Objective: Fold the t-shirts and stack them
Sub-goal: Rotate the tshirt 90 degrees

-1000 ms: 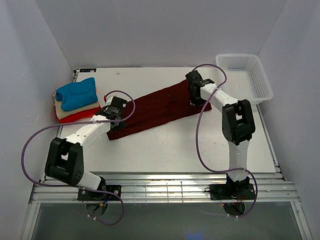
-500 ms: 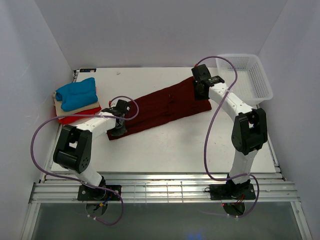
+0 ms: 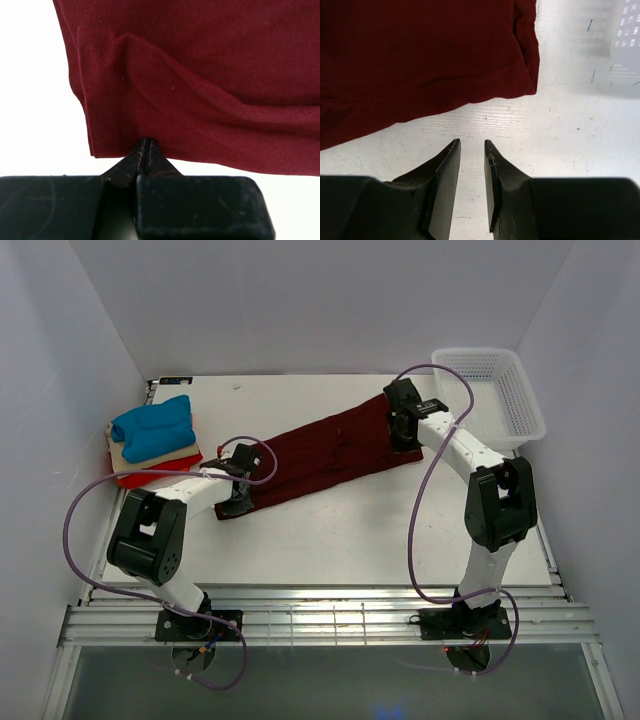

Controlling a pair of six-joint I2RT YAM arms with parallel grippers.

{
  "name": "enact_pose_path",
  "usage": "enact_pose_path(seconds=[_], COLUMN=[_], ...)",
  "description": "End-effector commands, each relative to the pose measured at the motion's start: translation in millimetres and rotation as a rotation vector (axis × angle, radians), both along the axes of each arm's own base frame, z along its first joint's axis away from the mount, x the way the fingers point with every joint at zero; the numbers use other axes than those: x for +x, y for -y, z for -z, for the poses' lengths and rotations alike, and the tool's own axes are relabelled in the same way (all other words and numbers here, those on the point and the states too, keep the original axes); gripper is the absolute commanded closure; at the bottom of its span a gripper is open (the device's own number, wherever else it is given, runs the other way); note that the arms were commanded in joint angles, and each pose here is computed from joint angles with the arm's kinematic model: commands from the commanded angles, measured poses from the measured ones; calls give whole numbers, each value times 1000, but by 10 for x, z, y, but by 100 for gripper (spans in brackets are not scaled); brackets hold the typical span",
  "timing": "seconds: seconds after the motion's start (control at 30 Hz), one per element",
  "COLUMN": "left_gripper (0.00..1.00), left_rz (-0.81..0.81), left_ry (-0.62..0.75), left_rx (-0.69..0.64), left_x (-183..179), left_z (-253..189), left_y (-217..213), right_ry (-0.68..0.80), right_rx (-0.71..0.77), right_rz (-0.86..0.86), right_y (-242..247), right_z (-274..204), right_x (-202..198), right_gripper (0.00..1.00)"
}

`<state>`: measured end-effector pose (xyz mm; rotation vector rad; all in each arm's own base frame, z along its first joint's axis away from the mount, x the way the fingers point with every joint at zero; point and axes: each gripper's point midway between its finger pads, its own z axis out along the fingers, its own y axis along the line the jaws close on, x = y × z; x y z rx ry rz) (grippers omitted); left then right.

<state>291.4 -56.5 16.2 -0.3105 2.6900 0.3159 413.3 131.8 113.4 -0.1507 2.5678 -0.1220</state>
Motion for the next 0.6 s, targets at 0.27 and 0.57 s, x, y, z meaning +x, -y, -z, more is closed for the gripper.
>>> enact_pose_path(seconds=[0.27,0.57], left_gripper=[100,100], left_rz=[-41,-22], left_ry=[-167,-241], left_rx=[-191,-235], left_x=[-693,-1164], left_z=[340,440], left_y=[264,489], right_ry=[3,-43], right_rx=[30,88], right_rz=[-9,-31], right_y=[-159,-368], right_z=[124,349], right_x=[275,431], right_gripper=[69,69])
